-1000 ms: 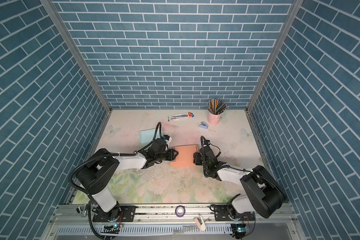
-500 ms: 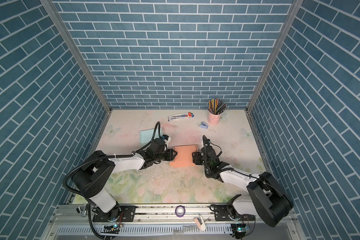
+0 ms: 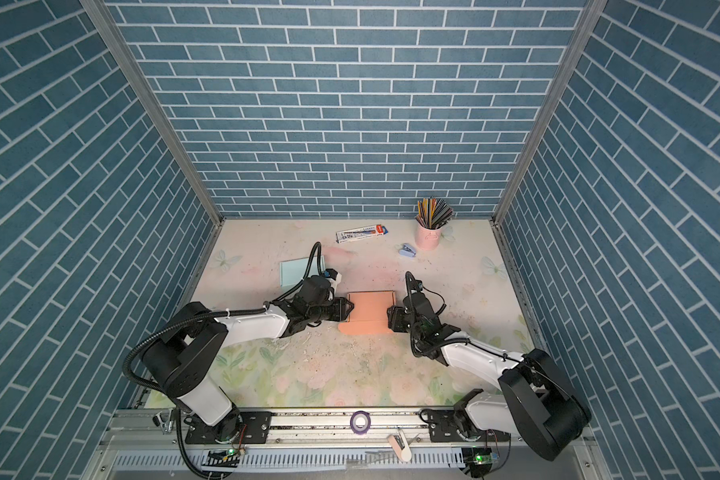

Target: Fold the paper box

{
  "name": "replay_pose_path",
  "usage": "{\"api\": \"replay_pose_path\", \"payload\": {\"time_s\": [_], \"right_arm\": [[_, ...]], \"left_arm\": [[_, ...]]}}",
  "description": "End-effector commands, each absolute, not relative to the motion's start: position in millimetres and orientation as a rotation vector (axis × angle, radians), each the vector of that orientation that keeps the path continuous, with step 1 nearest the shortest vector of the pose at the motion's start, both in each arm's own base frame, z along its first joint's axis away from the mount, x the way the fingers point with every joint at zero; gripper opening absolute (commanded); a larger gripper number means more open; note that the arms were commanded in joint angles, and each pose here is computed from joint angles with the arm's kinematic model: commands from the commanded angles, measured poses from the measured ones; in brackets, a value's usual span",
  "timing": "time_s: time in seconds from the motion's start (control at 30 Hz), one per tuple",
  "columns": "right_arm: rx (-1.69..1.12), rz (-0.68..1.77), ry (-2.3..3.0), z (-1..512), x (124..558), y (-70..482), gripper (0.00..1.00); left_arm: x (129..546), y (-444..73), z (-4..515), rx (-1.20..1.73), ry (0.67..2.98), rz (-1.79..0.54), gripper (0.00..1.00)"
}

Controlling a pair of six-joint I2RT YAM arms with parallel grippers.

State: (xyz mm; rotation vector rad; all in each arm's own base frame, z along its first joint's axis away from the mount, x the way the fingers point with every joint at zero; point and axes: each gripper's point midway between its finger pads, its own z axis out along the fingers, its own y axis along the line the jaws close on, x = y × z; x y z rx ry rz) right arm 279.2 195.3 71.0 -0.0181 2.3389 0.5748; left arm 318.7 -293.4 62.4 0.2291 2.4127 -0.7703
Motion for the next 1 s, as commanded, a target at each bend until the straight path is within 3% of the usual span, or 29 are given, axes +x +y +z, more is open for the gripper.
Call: {"api": "replay_pose_path", "payload": {"time_s": [0.0,0.53,0.97], "right_arm": [[-0.004,0.568,2.319,81.5,283.5,194.8,0.65],[-0.04,0.552,2.339,94.5,282.0,191.2,0.67],[-0.115,0.575,2.418,108.7,247.6,182.0,0.67]], "left_arm": [[320.0,-295.0,61.3,0.237,2.418,-0.752,0.45],[313.9,-281.5,80.0,0.25,2.387,-0.683,0.48],[253.7,-291.7,100.2,0.403,2.428,-0.649,0.52]]}}
